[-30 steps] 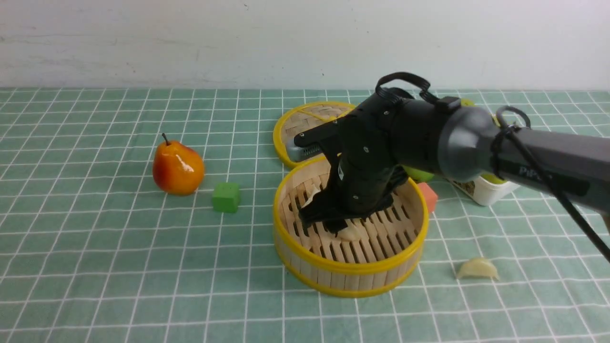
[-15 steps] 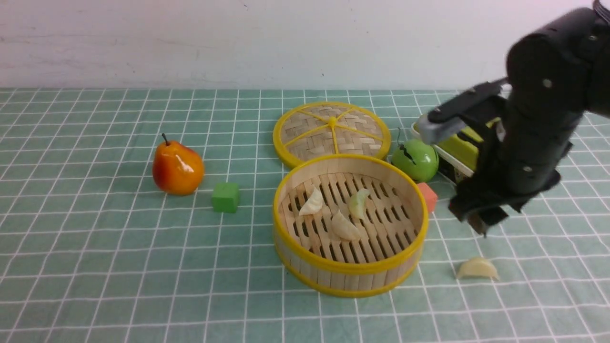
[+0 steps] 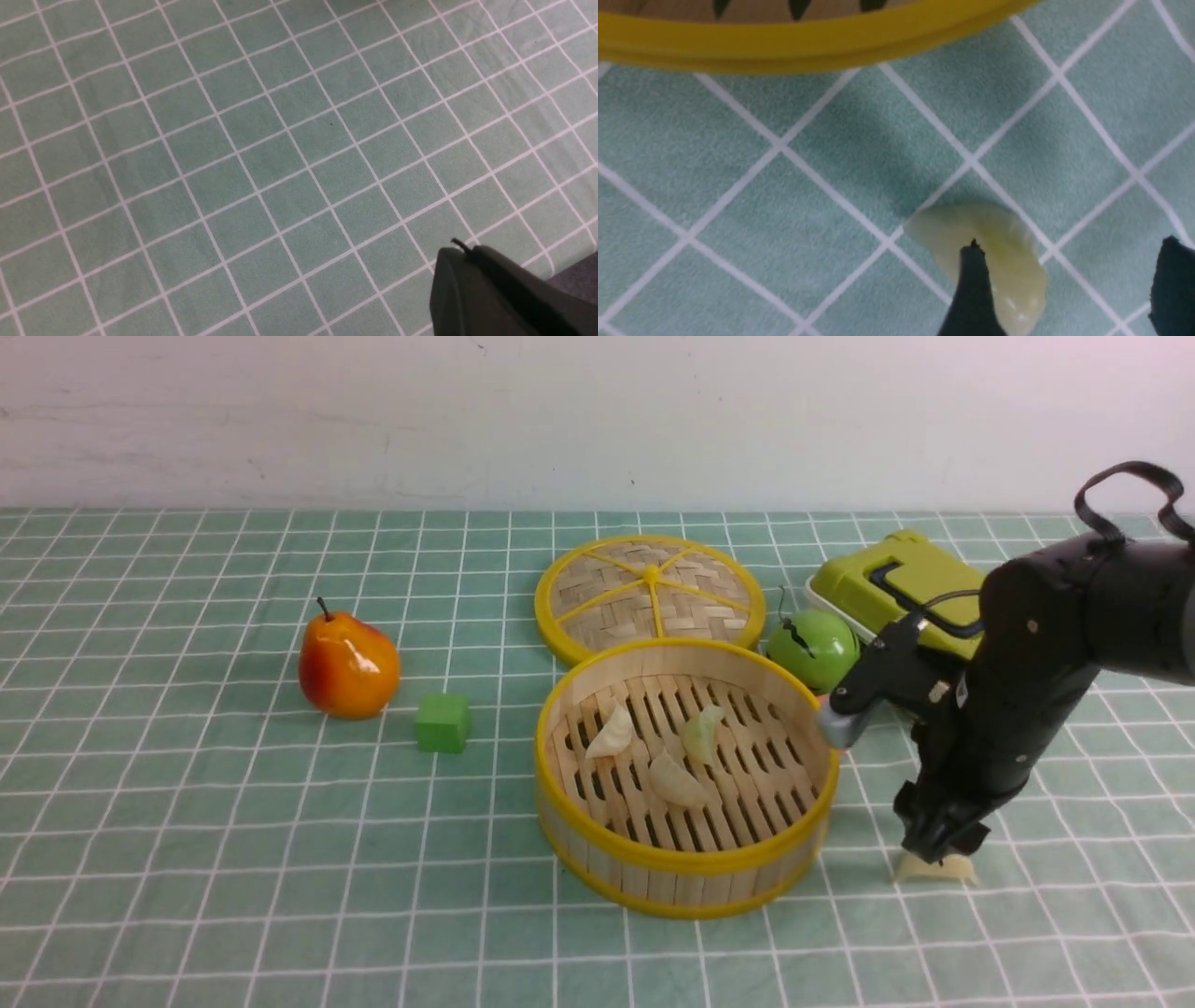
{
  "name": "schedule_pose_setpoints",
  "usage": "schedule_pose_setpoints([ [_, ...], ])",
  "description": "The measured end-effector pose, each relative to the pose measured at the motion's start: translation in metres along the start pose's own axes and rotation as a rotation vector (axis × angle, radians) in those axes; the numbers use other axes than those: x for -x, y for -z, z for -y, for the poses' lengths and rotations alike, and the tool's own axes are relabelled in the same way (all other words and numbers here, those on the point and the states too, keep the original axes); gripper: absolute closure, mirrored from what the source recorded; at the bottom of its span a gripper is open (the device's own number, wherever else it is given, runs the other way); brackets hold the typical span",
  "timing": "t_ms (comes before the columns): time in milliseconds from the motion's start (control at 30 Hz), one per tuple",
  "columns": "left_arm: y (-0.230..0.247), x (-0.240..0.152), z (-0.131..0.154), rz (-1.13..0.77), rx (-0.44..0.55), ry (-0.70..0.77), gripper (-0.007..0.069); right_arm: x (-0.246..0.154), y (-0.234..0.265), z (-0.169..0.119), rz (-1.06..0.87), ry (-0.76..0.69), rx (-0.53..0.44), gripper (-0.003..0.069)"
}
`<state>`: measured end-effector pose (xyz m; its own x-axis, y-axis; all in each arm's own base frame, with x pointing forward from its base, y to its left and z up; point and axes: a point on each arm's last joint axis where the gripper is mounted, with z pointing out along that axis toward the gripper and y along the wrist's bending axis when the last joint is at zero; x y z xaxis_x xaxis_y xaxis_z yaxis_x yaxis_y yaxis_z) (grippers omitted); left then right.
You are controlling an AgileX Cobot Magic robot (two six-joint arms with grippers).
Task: Put the dumplings into the steamer on the table with the blue tablecloth.
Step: 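Reach for and grasp a dumpling lying on the table beside the steamer, then place the dumpling in the bamboo steamer basket with the right gripper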
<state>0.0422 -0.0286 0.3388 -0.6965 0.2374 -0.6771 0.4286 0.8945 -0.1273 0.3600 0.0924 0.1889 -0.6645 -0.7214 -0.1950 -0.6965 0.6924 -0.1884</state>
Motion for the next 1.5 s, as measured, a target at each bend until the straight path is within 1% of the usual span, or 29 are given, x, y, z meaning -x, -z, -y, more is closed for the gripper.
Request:
schedule_pose_setpoints([
  [100,-0.001,-0.001,0.001,-0.006,-0.017,0.024,0.0622,0.000,-0.015,-0.002,-0.024,0.054,0.024,0.0184],
  [167,-0.001,-0.001,0.002,-0.006,-0.020,0.030,0.0621,0.000,-0.022,-0.004,-0.038,0.069,0.039,0.0214],
  [233,-0.001,-0.001,0.002,-0.007,-0.020,0.033,0.0620,0.000,-0.025,-0.005,-0.046,0.076,0.047,0.0279],
  [300,-0.001,-0.001,0.002,-0.007,-0.020,0.034,0.0619,0.000,-0.025,-0.005,-0.043,0.081,0.046,0.0365],
  [333,-0.001,-0.001,0.002,-0.007,-0.020,0.035,0.0619,0.000,-0.024,-0.004,-0.041,0.081,0.045,0.0417],
  [367,-0.001,-0.001,0.002,-0.006,-0.020,0.035,0.0619,0.000,-0.024,-0.004,-0.045,0.083,0.043,0.0489],
  [400,-0.001,0.000,0.002,-0.002,-0.018,0.034,0.0619,0.000,-0.022,-0.004,-0.054,0.085,0.046,0.0536],
  [533,-0.001,0.001,0.001,0.017,-0.013,0.031,0.0619,0.003,-0.004,0.001,-0.074,0.070,0.047,0.0522],
  [667,-0.001,0.004,0.000,0.052,0.002,0.024,0.0617,0.027,0.049,0.002,0.035,-0.024,0.012,0.0523],
  [733,-0.001,0.006,0.000,0.067,0.002,0.023,0.0614,0.045,0.078,-0.007,0.136,-0.090,0.025,0.0523],
  [800,-0.001,0.007,0.000,0.082,0.000,0.023,0.0612,0.058,0.092,-0.016,0.201,-0.132,0.049,0.0523],
  [867,-0.001,0.009,0.000,0.099,-0.001,0.022,0.0609,0.073,0.099,-0.031,0.281,-0.182,0.098,0.0523],
  [933,-0.001,0.009,0.000,0.103,-0.001,0.022,0.0608,0.083,0.096,-0.039,0.319,-0.207,0.120,0.0523],
  [1033,-0.001,0.009,0.000,0.105,-0.002,0.022,0.0604,0.097,0.072,-0.048,0.342,-0.242,0.140,0.0523],
  [1133,-0.001,0.009,0.000,0.106,-0.002,0.022,0.0601,0.102,0.045,-0.050,0.308,-0.267,0.145,0.0523],
  [1200,-0.001,0.009,0.000,0.106,-0.002,0.022,0.0597,0.103,0.024,-0.049,0.268,-0.280,0.131,0.0523],
  [1267,-0.001,0.009,0.000,0.106,-0.002,0.022,0.0597,0.103,0.015,-0.049,0.250,-0.292,0.118,0.0523],
  [1367,-0.001,0.009,0.000,0.104,-0.002,0.023,0.0596,0.103,0.008,-0.047,0.235,-0.328,0.095,0.0470],
  [1467,-0.001,0.009,0.000,0.104,-0.003,0.024,0.0596,0.102,0.008,-0.046,0.224,-0.363,0.086,0.0379],
  [1500,-0.001,0.009,0.000,0.104,-0.003,0.024,0.0596,0.101,0.009,-0.046,0.212,-0.380,0.089,0.0323],
])
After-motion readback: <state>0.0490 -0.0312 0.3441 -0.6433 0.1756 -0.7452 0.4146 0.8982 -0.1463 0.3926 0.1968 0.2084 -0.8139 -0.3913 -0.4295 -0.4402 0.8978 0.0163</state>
